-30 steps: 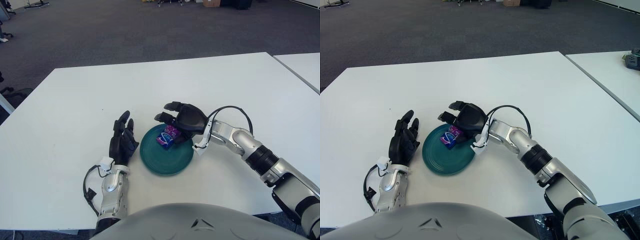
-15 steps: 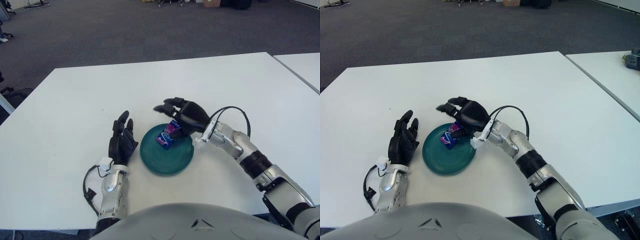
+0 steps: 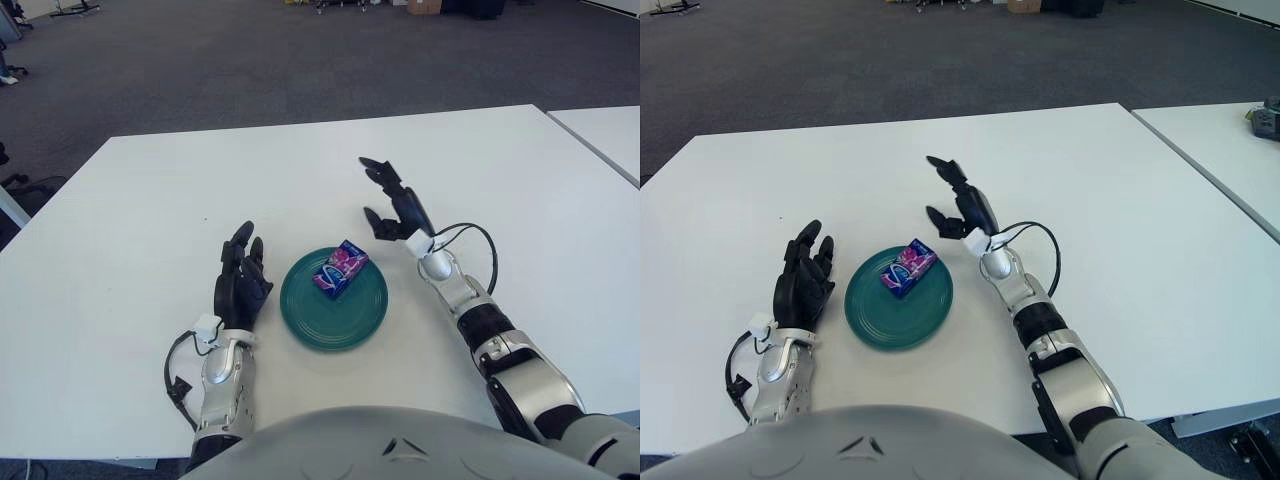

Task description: Put the gum into the plate.

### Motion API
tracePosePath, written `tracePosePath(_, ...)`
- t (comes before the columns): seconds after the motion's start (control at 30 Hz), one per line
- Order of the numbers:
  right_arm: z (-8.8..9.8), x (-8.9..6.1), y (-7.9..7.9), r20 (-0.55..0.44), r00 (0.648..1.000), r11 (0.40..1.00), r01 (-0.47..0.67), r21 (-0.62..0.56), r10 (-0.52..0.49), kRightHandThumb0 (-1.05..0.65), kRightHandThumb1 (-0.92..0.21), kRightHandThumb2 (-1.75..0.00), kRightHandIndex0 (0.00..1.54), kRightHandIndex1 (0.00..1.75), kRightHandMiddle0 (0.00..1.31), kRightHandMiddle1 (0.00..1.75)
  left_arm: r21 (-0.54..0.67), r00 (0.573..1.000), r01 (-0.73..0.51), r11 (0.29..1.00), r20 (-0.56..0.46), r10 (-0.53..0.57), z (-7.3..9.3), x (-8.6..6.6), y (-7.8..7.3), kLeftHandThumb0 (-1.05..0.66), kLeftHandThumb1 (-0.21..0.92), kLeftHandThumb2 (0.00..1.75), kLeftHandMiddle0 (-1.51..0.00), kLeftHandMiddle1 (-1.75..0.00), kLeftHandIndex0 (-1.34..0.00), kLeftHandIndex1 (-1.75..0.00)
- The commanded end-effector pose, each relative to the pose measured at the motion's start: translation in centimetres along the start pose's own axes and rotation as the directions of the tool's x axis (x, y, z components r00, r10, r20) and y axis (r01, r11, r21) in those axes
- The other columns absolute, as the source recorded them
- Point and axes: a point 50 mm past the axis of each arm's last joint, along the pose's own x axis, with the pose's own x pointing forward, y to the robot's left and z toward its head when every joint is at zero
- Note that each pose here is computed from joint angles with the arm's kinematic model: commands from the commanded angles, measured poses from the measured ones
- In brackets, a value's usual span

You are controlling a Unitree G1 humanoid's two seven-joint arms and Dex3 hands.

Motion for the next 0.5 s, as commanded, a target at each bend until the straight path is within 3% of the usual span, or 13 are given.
tracePosePath(0.0,-0.9,0.7,-0.2,-0.124,0.982,0.943,0.175,0.283,-0.145,-0.8,-0.92,-0.82,0.26,0.0,0.0,0.54,-0.031,0.995,-0.054,0.998,-0.089,0.051,-2.2,-1.6,0.5,-0.9,0.92,0.95,-0.22,0.0,0.0,-0.58)
tracePosePath(0.23,-1.6,-0.1,-0.4,-0.181,0.964,0.902,0.249,0.354,-0.195,-0.75,-0.92,-0.83,0.23,0.0,0.0,0.54,-0.036,0.995,-0.049,0.998,-0.085,0.046,-2.1,-1.7,0.6,-0.9,0.92,0.96,-0.22,0.0,0.0,-0.56)
tracePosePath(0.47,-2.8,-2.3,-1.5,-0.238,0.938,0.885,0.322,0.336,-0.251,-0.73,-0.92,-0.82,0.22,0.0,0.0,0.55,-0.03,0.995,-0.052,0.998,-0.082,0.05,-2.1,-2.0,0.7,-0.89,0.92,0.97,-0.23,0.0,0.0,-0.55)
